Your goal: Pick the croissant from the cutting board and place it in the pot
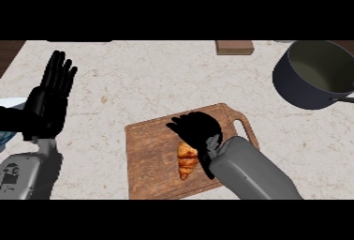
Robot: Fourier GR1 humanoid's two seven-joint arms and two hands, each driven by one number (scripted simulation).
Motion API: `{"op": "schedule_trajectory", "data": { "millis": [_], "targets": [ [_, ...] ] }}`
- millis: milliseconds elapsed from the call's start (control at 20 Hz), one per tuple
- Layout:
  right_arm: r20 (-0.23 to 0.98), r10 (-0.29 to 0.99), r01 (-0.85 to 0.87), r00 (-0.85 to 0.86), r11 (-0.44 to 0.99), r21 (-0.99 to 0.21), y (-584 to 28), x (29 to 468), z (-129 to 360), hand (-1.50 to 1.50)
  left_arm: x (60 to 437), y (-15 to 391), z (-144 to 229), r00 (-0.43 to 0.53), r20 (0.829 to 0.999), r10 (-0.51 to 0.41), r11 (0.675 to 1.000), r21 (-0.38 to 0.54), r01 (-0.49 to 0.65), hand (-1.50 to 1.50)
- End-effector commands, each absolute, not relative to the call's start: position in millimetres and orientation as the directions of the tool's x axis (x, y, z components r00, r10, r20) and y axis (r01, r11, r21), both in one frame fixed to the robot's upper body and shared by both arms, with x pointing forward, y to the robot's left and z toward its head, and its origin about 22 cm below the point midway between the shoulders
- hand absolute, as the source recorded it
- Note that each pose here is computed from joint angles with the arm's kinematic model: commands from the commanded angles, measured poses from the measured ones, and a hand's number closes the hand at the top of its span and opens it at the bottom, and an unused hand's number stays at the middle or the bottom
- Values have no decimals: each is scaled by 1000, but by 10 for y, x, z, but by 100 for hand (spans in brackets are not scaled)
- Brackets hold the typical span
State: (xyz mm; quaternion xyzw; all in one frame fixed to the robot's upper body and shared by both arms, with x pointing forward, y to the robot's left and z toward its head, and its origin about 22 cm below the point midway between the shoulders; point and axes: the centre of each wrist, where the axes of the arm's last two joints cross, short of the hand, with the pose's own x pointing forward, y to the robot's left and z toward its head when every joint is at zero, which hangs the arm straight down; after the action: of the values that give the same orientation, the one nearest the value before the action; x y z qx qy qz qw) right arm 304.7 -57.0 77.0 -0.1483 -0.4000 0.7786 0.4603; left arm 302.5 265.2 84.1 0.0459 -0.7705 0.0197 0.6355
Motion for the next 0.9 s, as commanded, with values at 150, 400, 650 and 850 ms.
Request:
{"op": "schedule_trajectory", "data": {
  "millis": [150,400,650,850],
  "targets": [
    [139,826,-592,-547,-264,-761,-675,3045,375,-150,2961,2794,888,-189,981,-52,995,34,-93,0],
    [166,828,-622,-536,-255,-740,-724,3155,48,-150,2874,2637,832,-194,979,-56,996,40,-84,0],
    [216,719,-583,-660,-309,-751,-413,2983,56,150,3004,2814,870,-187,981,-44,995,25,-99,0],
    [214,693,-552,-689,-309,-775,-304,2932,105,150,3035,2863,940,-187,981,-56,995,40,-90,0]
  ]
}}
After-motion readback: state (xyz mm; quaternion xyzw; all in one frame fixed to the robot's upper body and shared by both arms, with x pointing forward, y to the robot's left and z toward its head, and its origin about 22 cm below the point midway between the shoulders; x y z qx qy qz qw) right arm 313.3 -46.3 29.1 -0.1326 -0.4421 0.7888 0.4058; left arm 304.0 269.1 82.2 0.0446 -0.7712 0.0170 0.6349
